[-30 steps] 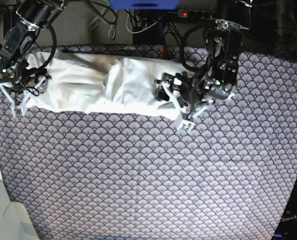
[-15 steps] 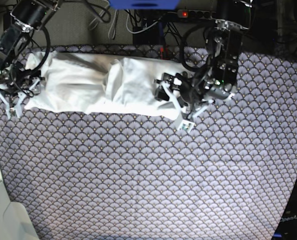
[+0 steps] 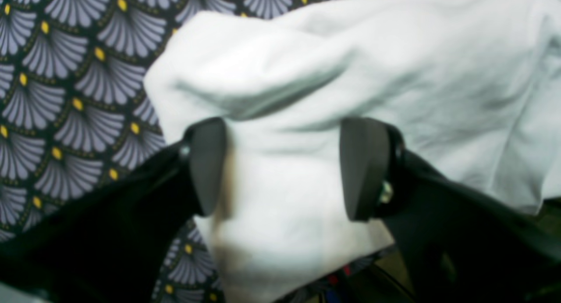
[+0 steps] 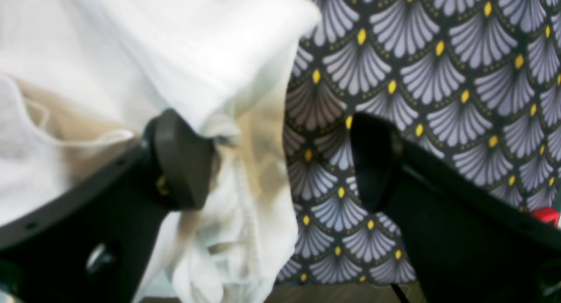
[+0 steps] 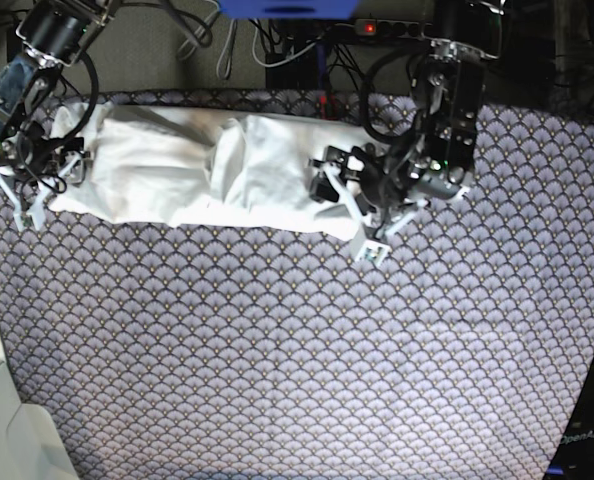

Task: Fold the T-shirt properly
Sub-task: 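Pinch the folded bundle with both grippers and hold it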

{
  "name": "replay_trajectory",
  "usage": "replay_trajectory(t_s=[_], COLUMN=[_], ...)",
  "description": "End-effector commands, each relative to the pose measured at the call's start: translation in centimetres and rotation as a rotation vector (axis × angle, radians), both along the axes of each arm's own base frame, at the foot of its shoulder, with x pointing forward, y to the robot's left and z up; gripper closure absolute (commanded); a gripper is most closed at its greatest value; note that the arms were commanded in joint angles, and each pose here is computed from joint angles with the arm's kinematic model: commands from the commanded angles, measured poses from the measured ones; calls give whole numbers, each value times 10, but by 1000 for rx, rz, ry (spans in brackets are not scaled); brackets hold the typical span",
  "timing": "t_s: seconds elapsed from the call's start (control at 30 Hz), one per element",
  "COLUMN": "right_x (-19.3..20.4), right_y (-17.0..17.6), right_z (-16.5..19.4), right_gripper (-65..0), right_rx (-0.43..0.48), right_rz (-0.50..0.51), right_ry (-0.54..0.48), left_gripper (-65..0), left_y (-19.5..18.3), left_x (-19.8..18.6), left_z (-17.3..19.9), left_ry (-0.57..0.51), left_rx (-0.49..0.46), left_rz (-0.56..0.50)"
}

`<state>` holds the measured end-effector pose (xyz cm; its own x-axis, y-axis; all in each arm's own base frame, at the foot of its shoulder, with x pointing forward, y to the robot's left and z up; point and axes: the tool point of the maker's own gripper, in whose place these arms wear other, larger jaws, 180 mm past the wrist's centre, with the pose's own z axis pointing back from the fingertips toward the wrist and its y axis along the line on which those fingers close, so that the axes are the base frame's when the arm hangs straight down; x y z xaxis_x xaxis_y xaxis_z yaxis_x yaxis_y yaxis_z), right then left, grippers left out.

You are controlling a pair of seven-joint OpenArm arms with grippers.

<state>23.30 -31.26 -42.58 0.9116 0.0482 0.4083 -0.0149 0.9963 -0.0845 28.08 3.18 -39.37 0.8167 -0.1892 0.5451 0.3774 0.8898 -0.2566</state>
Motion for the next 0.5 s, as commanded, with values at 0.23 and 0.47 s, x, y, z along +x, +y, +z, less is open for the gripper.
replay_trajectory(t_s=[0.23,0.47], right_x=[-3,-3], right_y=[9,25], right_z=[-6,-12], right_gripper=[-498,-337], right_rx=[10,46], right_rz=[-2,-1], right_ry=[22,21], left_gripper=[-403,-403], left_y=[-2,-2], left_x=[9,9], left_z=[11,12], left_ry=[-40,-42], left_rx=[-14,-14], left_rz=[-1,-1])
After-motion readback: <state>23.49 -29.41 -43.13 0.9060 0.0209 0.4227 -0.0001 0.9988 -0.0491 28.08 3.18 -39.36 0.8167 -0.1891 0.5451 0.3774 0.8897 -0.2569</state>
